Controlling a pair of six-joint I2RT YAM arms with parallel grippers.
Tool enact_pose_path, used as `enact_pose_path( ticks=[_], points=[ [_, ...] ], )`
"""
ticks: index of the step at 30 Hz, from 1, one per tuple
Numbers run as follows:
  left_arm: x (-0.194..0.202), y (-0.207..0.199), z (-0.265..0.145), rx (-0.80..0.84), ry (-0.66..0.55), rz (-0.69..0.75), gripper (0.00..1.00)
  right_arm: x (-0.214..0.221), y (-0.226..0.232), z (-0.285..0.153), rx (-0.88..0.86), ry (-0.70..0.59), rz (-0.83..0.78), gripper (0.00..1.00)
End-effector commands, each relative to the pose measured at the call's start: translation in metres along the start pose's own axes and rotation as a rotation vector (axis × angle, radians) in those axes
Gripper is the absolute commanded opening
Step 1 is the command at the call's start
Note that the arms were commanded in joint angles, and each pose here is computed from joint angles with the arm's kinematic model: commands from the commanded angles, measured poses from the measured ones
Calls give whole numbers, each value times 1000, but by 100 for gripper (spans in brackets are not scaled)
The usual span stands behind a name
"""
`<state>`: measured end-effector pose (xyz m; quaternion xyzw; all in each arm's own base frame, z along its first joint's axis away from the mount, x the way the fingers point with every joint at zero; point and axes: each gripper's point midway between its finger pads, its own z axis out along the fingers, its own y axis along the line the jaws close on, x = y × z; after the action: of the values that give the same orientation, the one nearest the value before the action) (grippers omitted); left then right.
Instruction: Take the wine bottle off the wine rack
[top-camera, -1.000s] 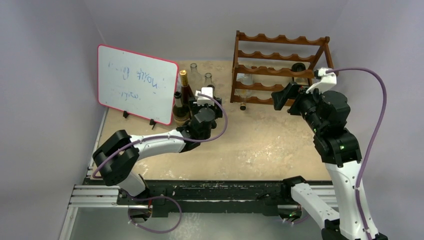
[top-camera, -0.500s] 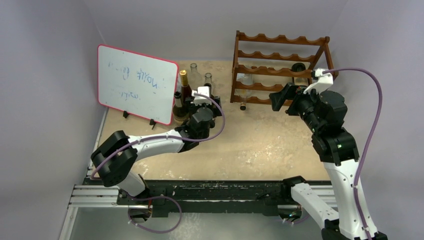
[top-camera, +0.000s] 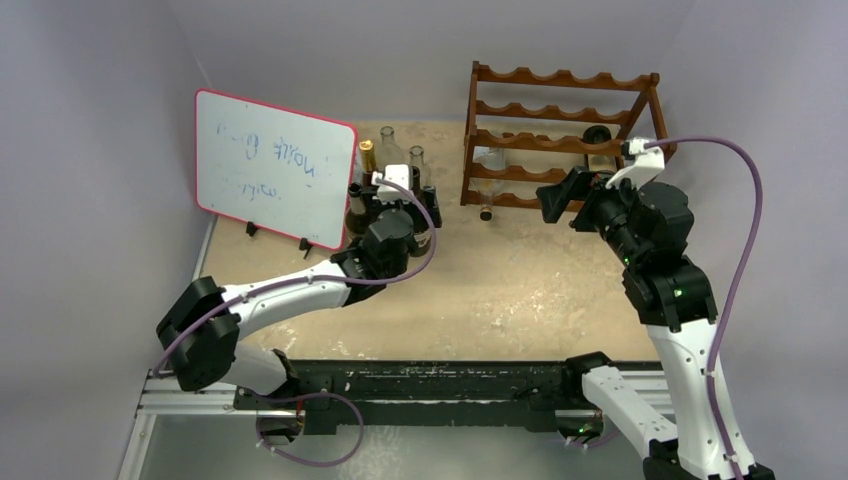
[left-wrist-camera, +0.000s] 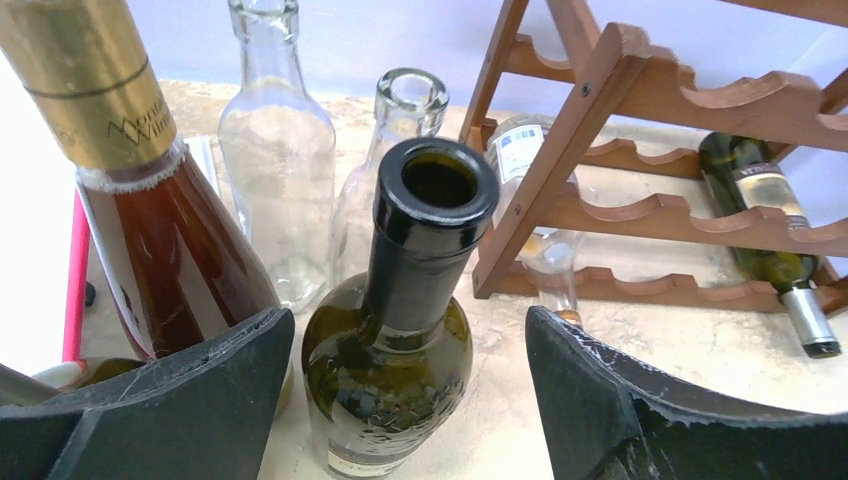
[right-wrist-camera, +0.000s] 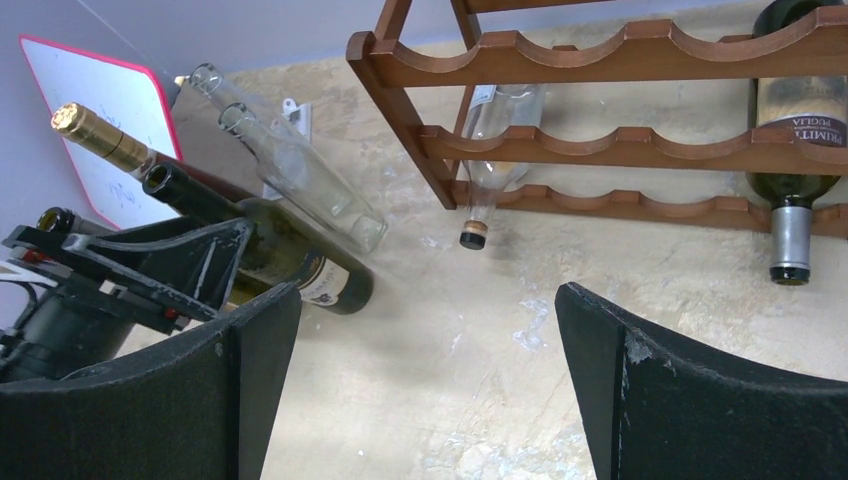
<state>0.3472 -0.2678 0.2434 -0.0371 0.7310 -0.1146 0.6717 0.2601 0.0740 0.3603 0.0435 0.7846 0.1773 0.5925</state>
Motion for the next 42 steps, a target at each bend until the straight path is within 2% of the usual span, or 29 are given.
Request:
enact_pose_path(
  ticks=[1, 9, 16, 20, 26, 29, 33, 36, 42],
  points=[
    [-49, -14, -9, 73, -49, -69, 85, -11, 8, -1, -37, -40, 7, 100],
    [-107, -21, -38, 197, -100, -64, 86, -4, 4, 6, -19, -15, 3, 100],
    [-180, -16, -78, 321, -235, 1, 84, 26, -18, 23, 65, 47, 2, 100],
    [-207, -5, -98, 343, -289, 29, 87, 47, -32, 37, 113, 86, 5, 100],
    [-207, 17, -119, 353, -333, 33, 96, 78, -50, 63, 172, 92, 67, 100],
    [-200, 22, -122, 352, -321, 22, 97, 96, -60, 78, 208, 87, 118, 100],
    [-199, 20, -127, 379, -320, -85, 100, 107, -78, 95, 271, 38, 202, 100],
    [-197, 11, -131, 438, -317, -54, 100, 110, -94, 104, 300, -20, 256, 100],
    [-191, 18, -125, 394, -308, -37, 100, 111, -153, 104, 362, -118, 338, 100]
  ],
)
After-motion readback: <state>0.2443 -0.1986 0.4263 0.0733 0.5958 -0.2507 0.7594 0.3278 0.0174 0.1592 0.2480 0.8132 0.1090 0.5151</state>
